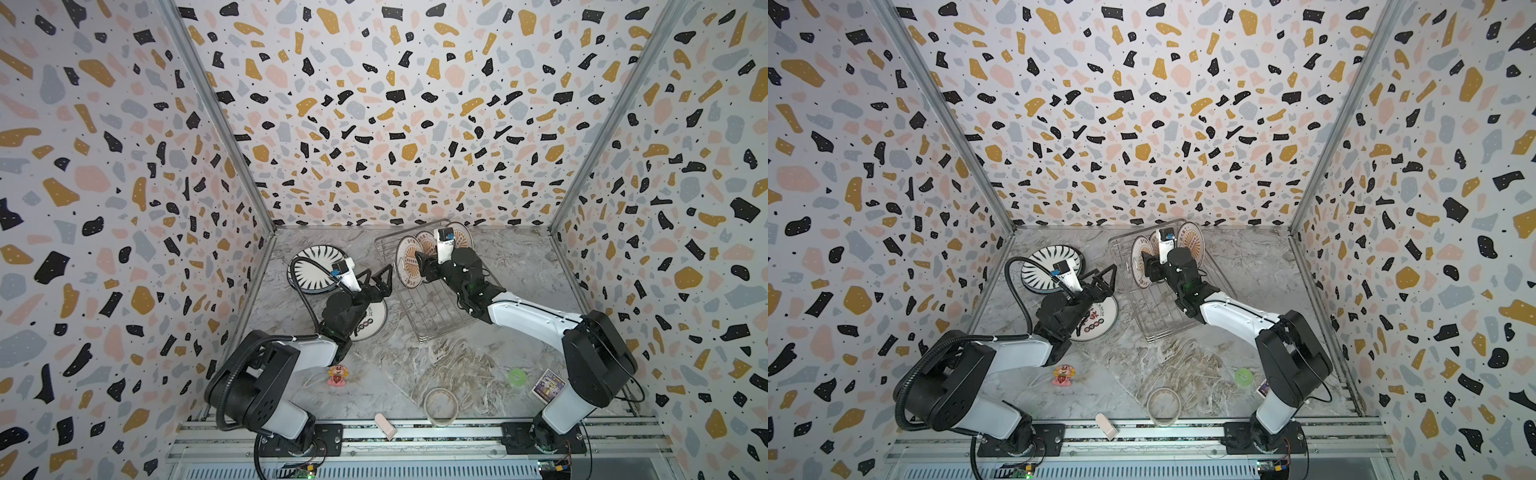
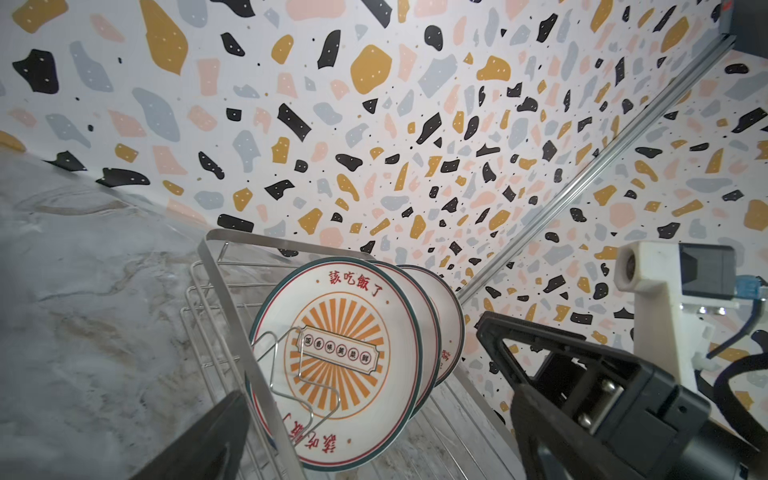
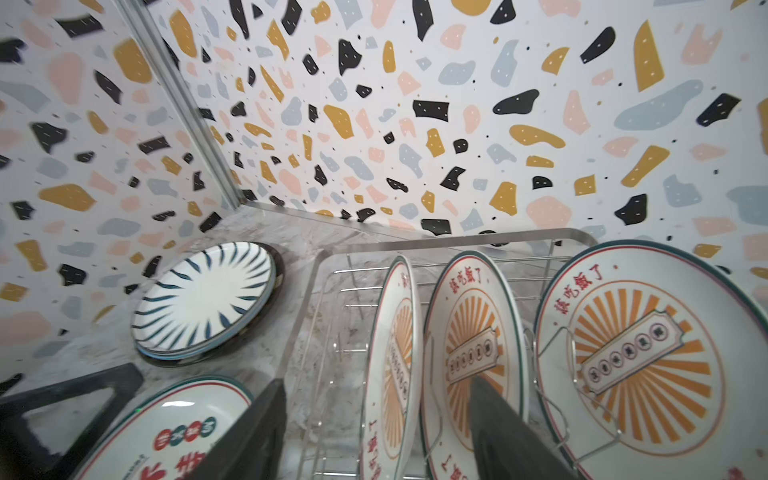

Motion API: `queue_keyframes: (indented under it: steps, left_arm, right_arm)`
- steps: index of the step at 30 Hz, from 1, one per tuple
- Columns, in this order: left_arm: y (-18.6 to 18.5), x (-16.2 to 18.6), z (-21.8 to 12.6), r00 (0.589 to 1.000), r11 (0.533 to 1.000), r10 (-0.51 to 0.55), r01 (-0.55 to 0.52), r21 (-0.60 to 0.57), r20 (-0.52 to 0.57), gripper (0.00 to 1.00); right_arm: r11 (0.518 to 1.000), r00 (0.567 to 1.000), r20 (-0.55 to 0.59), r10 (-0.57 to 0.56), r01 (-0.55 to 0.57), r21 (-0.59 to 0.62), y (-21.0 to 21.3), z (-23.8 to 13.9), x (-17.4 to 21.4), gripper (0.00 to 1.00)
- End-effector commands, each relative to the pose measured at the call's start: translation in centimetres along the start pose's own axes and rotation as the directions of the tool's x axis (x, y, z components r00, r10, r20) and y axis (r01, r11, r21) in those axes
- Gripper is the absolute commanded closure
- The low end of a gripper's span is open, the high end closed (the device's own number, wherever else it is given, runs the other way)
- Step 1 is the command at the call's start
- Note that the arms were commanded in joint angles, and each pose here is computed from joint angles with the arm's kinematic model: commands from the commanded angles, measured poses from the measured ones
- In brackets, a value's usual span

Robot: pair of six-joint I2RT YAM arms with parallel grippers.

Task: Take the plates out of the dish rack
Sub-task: 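Reach the right gripper into the rack to a sunburst plate's rim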

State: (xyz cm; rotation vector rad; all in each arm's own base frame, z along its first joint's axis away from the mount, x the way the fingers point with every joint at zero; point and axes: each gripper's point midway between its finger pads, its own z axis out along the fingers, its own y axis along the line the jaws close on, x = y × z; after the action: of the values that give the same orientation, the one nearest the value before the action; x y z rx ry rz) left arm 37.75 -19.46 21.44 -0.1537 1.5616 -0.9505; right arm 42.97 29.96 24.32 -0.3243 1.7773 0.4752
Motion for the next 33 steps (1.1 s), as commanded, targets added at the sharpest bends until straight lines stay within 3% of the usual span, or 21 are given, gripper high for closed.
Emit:
queue_keyframes:
  steps: [1,7,10,23,33]
  left_arm:
    - [-2.6,-1.2,-0.3,0.999,0.993,-0.011,0.006,0.118,0.045,0.01]
    - [-2.1,-1.3,-0.5,0.999,0.997,0.022,-0.026,0.077,0.041,0.02]
    - [-2.0,-1.6,-1.2,0.998,0.997,0.033,-0.037,0.066,0.053,0.02]
    - [-1.9,-1.5,-3.5,0.997,0.997,0.056,-0.058,0.042,0.045,0.01]
    - [-2.8,-1.1,-4.4,0.997,0.996,0.061,-0.063,0.059,0.036,0.01]
  right_arm:
    - [0.998,1.0,-0.026,0.001,0.001,0.069,-1.2,1.0,-0.3,0.41]
    - [0.993,0.996,-0.083,-0.009,0.019,0.115,-1.7,3.5,1.3,0.5]
    - [0.988,0.994,-0.105,-0.012,0.028,0.15,-2.3,4.6,2.1,0.61]
    - [0.975,0.991,-0.134,-0.024,0.053,0.217,-2.6,6.3,4.3,0.72]
    - [0.971,0.993,-0.12,-0.021,0.049,0.234,-2.6,5.9,4.5,0.75]
